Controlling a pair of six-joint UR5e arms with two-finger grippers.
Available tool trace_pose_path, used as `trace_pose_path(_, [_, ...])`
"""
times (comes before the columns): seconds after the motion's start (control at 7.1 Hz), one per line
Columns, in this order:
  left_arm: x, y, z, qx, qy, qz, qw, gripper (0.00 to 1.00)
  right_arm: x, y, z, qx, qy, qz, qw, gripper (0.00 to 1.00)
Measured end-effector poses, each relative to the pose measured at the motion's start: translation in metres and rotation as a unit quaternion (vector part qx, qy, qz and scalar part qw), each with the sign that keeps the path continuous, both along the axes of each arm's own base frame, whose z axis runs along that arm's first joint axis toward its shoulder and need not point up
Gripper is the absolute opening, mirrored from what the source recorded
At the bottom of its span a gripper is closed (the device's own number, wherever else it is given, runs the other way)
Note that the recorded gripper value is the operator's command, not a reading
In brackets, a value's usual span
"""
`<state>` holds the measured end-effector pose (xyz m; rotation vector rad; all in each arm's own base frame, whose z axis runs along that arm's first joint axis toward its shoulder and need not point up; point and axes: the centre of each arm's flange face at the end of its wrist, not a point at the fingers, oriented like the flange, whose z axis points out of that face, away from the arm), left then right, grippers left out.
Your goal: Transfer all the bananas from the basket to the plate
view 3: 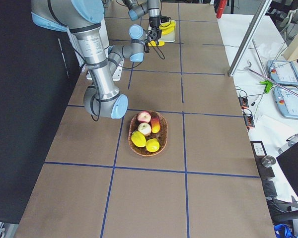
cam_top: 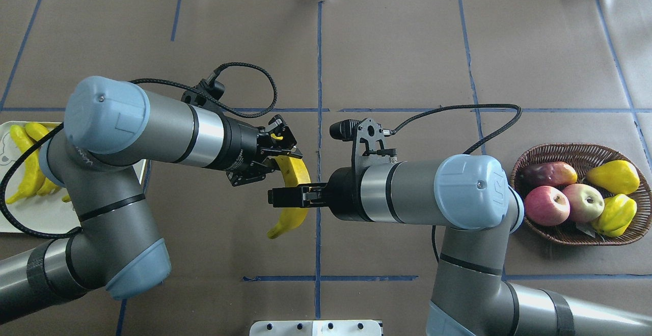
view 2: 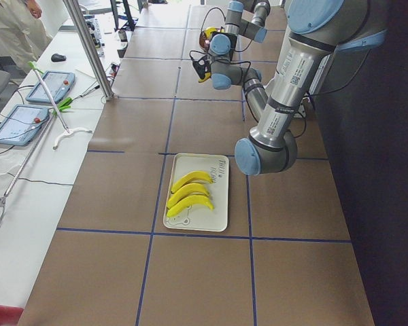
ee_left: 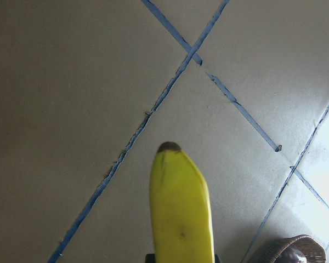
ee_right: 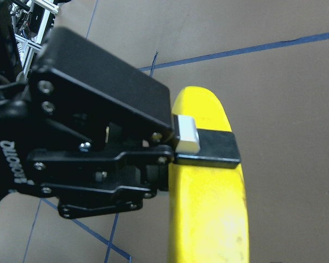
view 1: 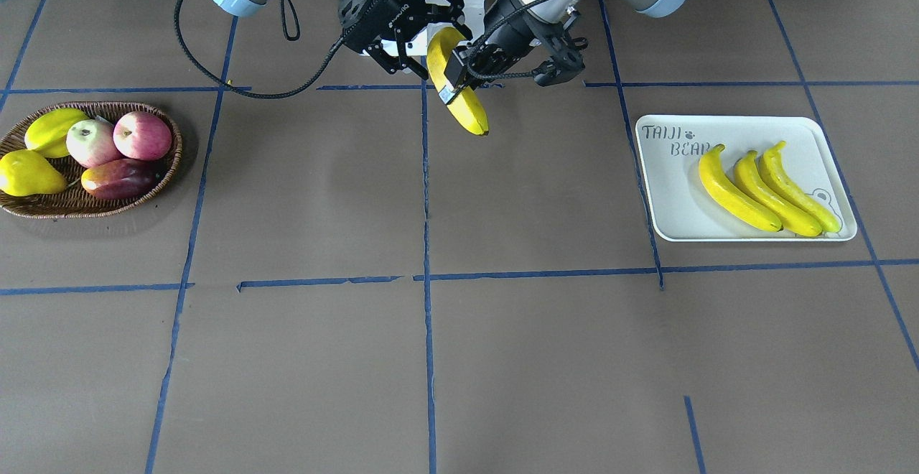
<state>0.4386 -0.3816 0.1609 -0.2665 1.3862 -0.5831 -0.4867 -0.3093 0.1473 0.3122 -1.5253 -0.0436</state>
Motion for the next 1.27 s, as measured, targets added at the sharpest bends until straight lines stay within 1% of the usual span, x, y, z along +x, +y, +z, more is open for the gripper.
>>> trace_pose_path(0.14, [-0.001, -0.003, 0.005, -0.001, -0.005, -0.01, 0.9999, 0.04, 0.004, -0.004, 0.006, -0.003, 0.006, -0.004, 1.0, 1.0])
trace_pose_path(0.28, [-0.004, -0.007, 0.014, -0.003, -0.013, -0.023, 0.9996, 0.04, 0.011, -0.013, 0.018, -0.009, 0.019, -0.007, 0.9997, 1.0])
trace_pose_path(0.42, [-0.014, -0.014, 0.035, -0.012, -0.031, -0.038, 0.9987, 0.04, 0.021, -0.028, 0.034, -0.02, 0.042, -0.006, 0.9989, 1.0])
trace_pose_path(0.56, [-0.032, -0.026, 0.068, -0.025, -0.055, -0.056, 0.9966, 0.04, 0.033, -0.044, 0.047, -0.038, 0.071, -0.003, 0.9967, 1.0])
trace_pose_path(0.7, [-0.05, -0.037, 0.101, -0.041, -0.082, -0.073, 0.9931, 0.04, 0.045, -0.059, 0.055, -0.056, 0.103, 0.001, 0.9931, 1.0])
trace_pose_path(0.85, [-0.067, -0.043, 0.135, -0.059, -0.109, -0.085, 0.9886, 0.04, 0.056, -0.066, 0.057, -0.066, 0.136, 0.004, 0.9885, 1.0])
trace_pose_path(0.99, [-0.081, -0.046, 0.17, -0.079, -0.137, -0.094, 0.9829, 0.04, 0.066, -0.069, 0.059, -0.074, 0.175, 0.005, 0.9818, 1.0])
trace_pose_path(1.13, [-0.097, -0.047, 0.203, -0.096, -0.163, -0.101, 0.9769, 0.05, 0.078, -0.07, 0.061, -0.081, 0.214, 0.005, 0.9734, 1.0])
trace_pose_path(1.27, [-0.115, -0.05, 0.235, -0.105, -0.189, -0.106, 0.9706, 0.06, 0.092, -0.067, 0.066, -0.078, 0.25, 0.0, 0.9652, 1.0])
